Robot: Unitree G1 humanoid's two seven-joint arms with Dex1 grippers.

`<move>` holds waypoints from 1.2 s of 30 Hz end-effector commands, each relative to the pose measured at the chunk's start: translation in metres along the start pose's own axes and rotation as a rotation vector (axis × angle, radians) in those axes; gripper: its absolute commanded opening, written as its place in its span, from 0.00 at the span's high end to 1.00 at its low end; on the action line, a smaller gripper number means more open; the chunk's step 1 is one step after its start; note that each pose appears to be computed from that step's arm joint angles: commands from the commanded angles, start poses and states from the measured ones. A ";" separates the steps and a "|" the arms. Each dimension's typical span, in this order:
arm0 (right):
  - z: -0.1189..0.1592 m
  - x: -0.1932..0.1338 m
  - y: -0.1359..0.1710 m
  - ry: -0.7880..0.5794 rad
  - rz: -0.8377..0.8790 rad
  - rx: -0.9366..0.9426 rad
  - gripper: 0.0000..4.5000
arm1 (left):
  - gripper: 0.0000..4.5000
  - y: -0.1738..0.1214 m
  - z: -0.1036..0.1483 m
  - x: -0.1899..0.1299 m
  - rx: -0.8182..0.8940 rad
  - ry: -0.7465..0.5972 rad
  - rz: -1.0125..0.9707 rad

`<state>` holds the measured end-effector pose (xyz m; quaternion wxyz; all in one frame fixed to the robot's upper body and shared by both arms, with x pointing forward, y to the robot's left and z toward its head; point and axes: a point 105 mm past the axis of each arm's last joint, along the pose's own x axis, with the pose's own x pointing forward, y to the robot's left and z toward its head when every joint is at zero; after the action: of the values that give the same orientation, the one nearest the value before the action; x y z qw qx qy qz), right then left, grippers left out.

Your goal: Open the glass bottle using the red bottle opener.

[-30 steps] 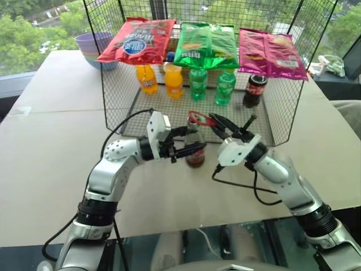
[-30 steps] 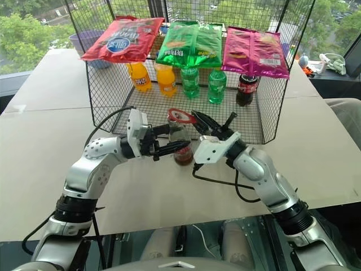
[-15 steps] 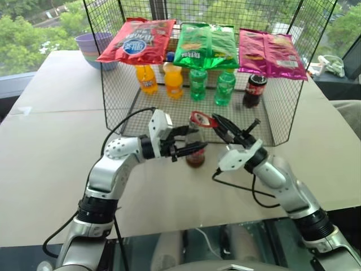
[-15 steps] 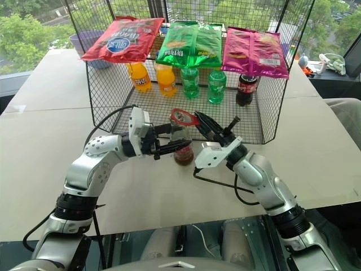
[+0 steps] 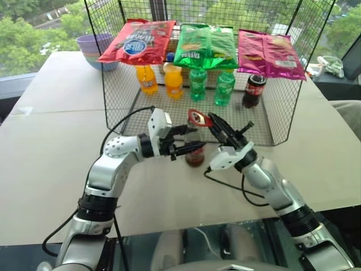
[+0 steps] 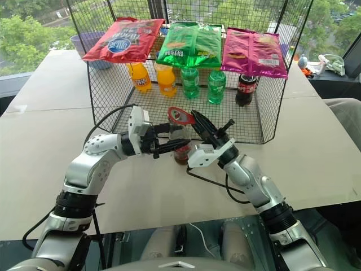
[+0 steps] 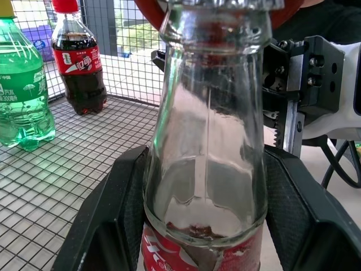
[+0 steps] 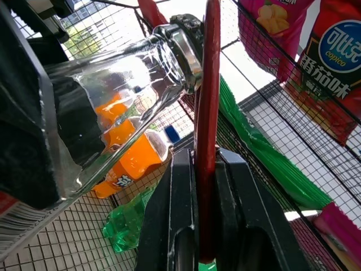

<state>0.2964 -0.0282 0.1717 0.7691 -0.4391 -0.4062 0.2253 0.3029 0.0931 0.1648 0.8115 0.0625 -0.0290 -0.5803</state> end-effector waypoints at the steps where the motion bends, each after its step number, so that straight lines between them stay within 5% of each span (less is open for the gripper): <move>1: -0.003 -0.010 0.022 -0.013 0.214 -0.099 1.00 | 0.50 -0.003 0.019 0.009 0.078 -0.044 -0.036; 15: -0.005 -0.002 -0.040 -0.093 0.413 -0.288 1.00 | 0.50 -0.007 0.007 0.010 0.059 -0.025 -0.051; 29: 0.015 0.024 -0.072 -0.136 0.288 -0.274 1.00 | 0.50 -0.008 0.009 0.005 0.069 -0.042 -0.042; 33: 0.011 0.026 -0.093 -0.078 0.211 -0.198 1.00 | 0.50 -0.007 0.010 0.004 0.074 -0.044 -0.036; 36: 0.005 0.012 -0.103 0.022 0.168 0.043 1.00 | 0.50 -0.007 0.010 0.003 0.076 -0.044 -0.036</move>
<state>0.3045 -0.0600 0.2537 0.7261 -0.5042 -0.3607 0.2973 0.2991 0.0862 0.1636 0.7989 0.0749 -0.0441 -0.5951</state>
